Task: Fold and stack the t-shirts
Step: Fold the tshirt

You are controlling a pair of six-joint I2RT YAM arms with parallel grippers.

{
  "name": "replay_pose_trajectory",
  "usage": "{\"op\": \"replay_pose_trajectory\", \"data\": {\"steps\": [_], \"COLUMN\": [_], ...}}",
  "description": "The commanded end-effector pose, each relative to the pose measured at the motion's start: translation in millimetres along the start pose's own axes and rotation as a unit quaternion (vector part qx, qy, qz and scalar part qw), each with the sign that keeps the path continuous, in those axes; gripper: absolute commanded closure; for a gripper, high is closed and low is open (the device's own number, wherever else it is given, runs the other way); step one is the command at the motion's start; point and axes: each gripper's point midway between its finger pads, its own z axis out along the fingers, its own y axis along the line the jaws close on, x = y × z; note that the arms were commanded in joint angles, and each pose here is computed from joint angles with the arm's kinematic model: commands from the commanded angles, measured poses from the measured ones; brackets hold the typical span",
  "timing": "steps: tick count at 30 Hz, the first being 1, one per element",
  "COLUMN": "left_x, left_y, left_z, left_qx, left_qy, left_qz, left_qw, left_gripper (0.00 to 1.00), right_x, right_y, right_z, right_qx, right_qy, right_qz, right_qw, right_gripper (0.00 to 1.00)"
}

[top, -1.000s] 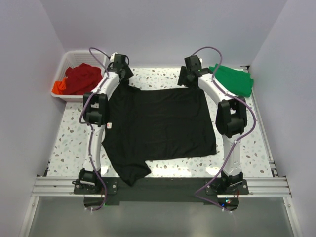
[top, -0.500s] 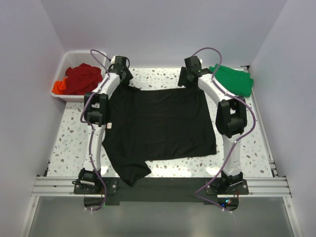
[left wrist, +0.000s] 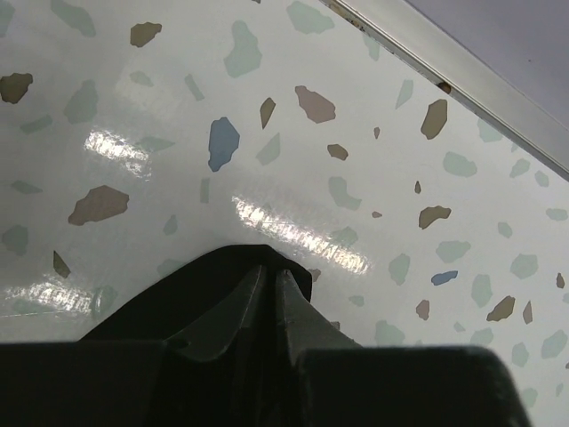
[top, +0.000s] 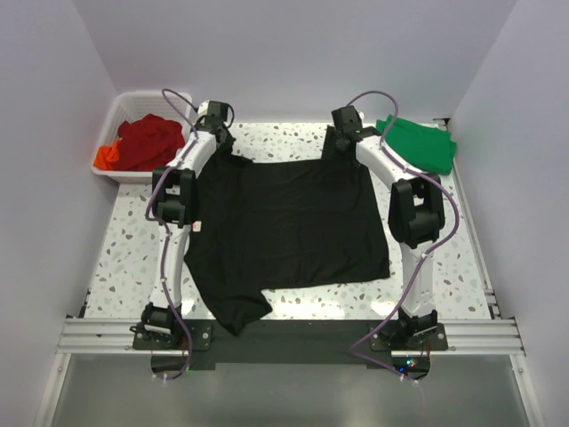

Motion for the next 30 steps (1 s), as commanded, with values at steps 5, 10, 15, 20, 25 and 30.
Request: {"op": "replay_pose_trajectory", "data": {"steps": [5,10,15,20,25,30], "left_x": [17,2,-23,-51,-71,-84], "left_y": [17,-4,-24,-35,-41,-46], "left_z": [10,3,-18,-43,-68,-86], "left_qx": [-0.018,0.028,0.06,0.068,0.08,0.088], "left_qy": [0.019,-0.002,-0.042,-0.08,-0.105,-0.121], "left_qz": [0.036,0.033,0.024,0.016,0.007,0.005], "left_qw": [0.999,0.999,0.997,0.994,0.991,0.989], "left_gripper": [0.96,1.0,1.0,1.0,1.0,1.0], "right_x": [-11,-9,-9,-15,-21,-26], "right_y": [-1,-1,-4,-6,-16,-25], "right_z": [-8,-8,-7,-9,-6,-2], "right_qx": [-0.002,-0.002,0.004,0.012,0.04,0.05], "right_qy": [-0.018,-0.015,-0.016,-0.025,-0.023,-0.018], "right_qz": [0.005,0.003,0.005,0.007,0.023,0.044], "right_qw": [1.0,1.0,1.0,1.0,0.999,0.998], "right_gripper": [0.32,0.31,0.32,0.32,0.32,0.31]}}
